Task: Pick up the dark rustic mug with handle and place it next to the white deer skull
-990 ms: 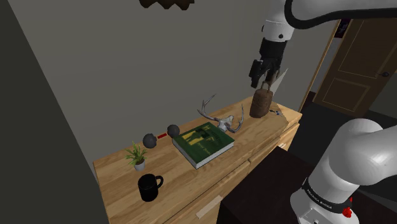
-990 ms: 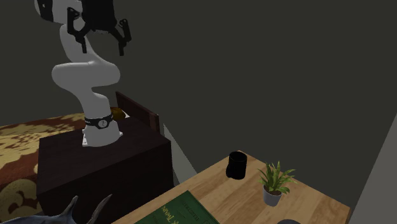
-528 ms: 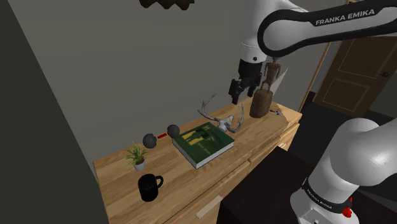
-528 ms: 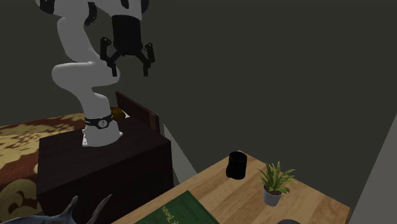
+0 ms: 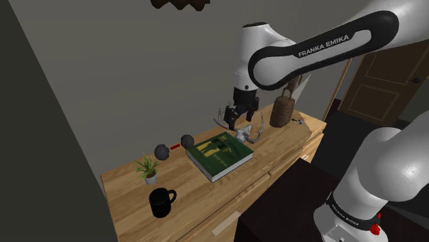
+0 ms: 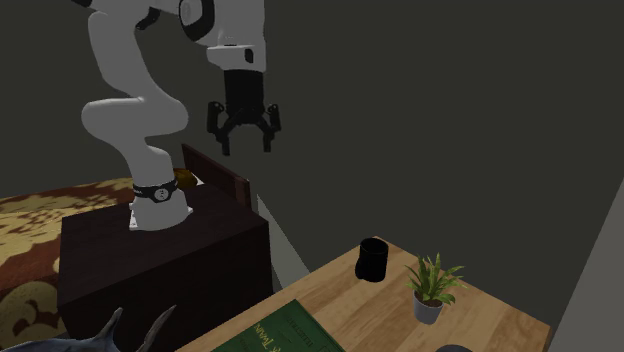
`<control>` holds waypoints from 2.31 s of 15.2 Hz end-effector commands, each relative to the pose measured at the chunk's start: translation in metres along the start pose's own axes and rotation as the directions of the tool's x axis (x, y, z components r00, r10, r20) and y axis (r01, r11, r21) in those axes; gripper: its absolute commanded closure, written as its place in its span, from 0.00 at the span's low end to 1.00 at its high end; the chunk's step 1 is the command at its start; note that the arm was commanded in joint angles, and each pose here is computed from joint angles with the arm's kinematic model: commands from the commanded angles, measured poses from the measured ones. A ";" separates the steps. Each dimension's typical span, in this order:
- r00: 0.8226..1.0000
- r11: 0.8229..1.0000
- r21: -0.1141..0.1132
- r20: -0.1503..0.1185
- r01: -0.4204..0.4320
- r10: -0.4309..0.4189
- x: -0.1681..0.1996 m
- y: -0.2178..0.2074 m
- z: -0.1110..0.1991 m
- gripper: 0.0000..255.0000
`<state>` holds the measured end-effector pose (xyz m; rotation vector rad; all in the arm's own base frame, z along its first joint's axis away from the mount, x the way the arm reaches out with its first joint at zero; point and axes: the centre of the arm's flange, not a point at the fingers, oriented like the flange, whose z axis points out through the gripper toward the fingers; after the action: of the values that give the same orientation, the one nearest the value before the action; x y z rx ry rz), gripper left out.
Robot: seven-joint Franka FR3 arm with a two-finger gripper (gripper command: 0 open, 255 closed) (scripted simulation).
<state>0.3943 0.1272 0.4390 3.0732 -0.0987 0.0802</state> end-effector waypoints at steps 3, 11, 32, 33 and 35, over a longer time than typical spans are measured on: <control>1.000 1.000 0.003 0.007 0.001 -0.001 0.015 -0.036 0.039 0.00; 1.000 1.000 0.006 0.023 0.003 -0.004 0.045 -0.108 0.111 0.00; 0.998 1.000 0.014 0.062 0.009 -0.010 0.113 -0.283 0.293 0.00; 0.998 1.000 0.014 0.062 0.009 -0.010 0.113 -0.284 0.299 0.00; 0.998 1.000 0.014 0.062 0.009 -0.010 0.113 -0.284 0.309 0.00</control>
<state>0.5399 0.3826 0.1248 3.0904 -0.0865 -0.0149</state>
